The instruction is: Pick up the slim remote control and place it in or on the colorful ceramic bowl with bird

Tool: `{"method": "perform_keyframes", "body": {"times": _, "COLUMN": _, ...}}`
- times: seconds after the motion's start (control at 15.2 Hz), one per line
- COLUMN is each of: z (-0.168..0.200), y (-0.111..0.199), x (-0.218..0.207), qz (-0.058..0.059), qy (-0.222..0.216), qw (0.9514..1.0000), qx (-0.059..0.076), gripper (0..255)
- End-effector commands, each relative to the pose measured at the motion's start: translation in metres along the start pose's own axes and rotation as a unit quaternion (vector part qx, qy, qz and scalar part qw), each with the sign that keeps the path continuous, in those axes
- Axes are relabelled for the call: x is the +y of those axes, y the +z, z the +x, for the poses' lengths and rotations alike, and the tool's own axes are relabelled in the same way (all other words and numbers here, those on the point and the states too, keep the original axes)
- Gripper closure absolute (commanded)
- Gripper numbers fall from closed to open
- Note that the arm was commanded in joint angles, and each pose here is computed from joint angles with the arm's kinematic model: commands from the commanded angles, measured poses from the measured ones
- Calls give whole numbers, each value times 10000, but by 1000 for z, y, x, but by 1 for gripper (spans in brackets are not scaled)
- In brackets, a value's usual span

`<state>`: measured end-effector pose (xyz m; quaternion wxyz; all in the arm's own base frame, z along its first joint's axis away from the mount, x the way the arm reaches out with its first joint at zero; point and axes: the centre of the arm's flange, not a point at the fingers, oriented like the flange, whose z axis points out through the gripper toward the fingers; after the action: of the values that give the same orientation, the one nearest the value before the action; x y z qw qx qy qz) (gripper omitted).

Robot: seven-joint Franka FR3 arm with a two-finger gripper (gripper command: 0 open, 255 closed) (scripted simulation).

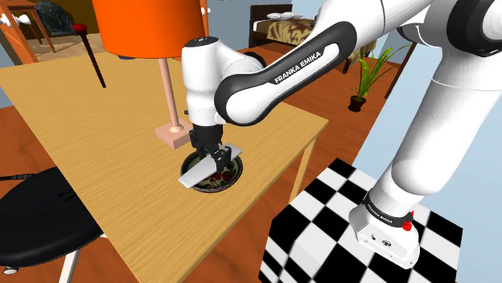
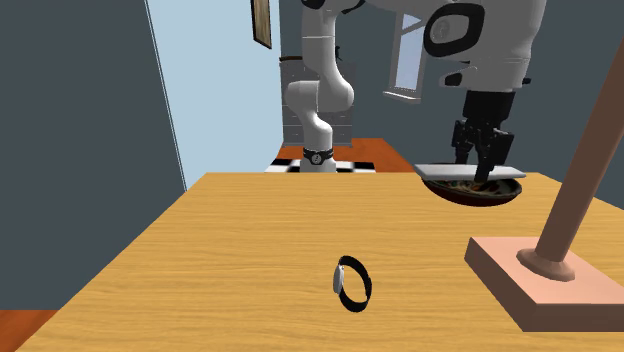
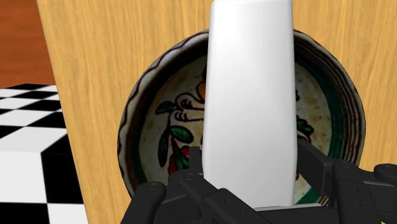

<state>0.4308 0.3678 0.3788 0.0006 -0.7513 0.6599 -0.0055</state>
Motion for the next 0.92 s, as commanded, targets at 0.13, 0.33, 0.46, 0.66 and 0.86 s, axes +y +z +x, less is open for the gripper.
{"method": "perform_keyframes", "body": {"times": 0.13, "z": 0, "y": 0, "x": 0, "qz": -2, "qy": 0, "qw": 10000, "qx": 1, "gripper": 0}}
{"method": "perform_keyframes", "body": {"times": 0.33, "z": 0, "y": 0, "x": 0, "qz": -1, "qy": 0, "qw": 10000, "qx": 1, "gripper": 0}}
{"method": "perform_keyframes", "body": {"times": 0.46, "z": 0, "y": -26, "x": 0, "qz": -2, "qy": 0, "qw": 10000, "qx": 1, "gripper": 0}}
{"method": "perform_keyframes", "body": {"times": 0.66, "z": 0, "y": -50, "x": 0, "qz": -2, "qy": 0, "qw": 10000, "qx": 1, "gripper": 0}}
{"method": "perform_keyframes", "body": {"times": 0.86, "z": 0, "y": -50, "x": 0, "qz": -2, "qy": 0, "qw": 10000, "qx": 1, "gripper": 0}}
